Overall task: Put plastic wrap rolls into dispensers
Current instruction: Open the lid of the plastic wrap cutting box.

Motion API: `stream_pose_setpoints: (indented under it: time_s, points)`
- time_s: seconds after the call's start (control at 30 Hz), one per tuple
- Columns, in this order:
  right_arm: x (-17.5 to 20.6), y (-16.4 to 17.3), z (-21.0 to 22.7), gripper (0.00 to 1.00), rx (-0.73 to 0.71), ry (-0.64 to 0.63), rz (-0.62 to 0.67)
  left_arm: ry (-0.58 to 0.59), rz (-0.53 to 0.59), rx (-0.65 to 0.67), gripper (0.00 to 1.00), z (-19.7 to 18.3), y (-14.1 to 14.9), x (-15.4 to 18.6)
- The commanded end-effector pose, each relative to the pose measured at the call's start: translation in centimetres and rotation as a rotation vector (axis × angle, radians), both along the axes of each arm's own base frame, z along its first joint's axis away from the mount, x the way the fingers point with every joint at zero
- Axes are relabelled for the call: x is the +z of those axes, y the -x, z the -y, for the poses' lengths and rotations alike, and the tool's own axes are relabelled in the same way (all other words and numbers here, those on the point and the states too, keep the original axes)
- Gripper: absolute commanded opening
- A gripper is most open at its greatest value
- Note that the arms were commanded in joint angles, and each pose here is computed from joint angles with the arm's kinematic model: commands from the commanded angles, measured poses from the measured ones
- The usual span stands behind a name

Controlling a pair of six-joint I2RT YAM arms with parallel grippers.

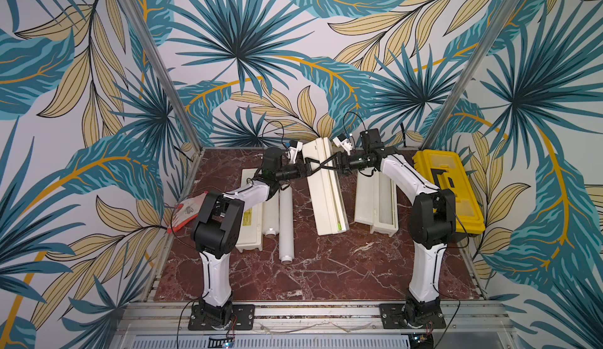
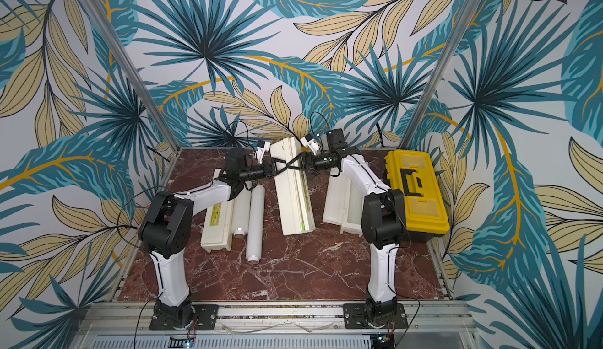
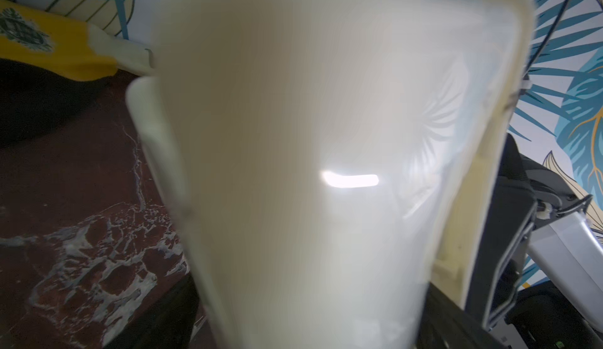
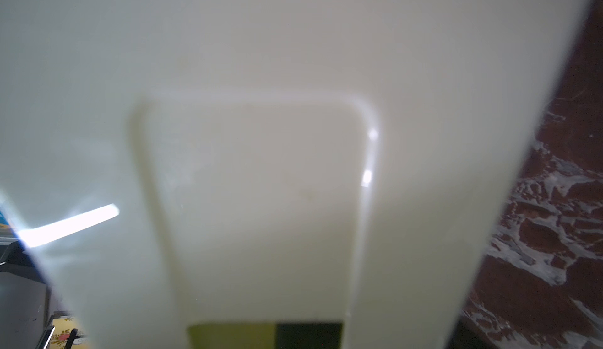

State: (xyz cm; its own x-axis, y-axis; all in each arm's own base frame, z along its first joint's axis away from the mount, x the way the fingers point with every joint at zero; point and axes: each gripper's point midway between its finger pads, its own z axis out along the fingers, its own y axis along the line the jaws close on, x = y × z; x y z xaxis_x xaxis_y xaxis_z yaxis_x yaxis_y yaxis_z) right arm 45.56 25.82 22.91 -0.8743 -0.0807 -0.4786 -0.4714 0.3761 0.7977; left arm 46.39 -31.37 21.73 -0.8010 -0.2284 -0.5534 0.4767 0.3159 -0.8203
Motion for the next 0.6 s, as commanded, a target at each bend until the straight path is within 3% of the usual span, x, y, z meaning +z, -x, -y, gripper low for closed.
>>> stream_pose_setpoints:
  time_s: [0.0,0.17,0.33,0.57]
  points:
    - [2.1,4.3,-5.4,0.55,0.197,-0.125,-0.014,-0.107,-0.031,-0.054,0.98,4.9,2.0,-2.6]
    - [0.5,3.9,-5.0,0.52,0.141,-0.049,-0.039,-0.246,-0.125,-0.001,0.96,4.6,1.8,-5.9]
    - [-2.7,3.4,-4.2,0.52,0.064,0.063,-0.145,-0.412,-0.272,0.07,0.9,3.0,1.4,-10.6]
    - [-7.0,2.9,-2.8,0.51,-0.056,0.212,-0.285,-0.503,-0.398,0.072,0.81,2.5,1.5,-15.3]
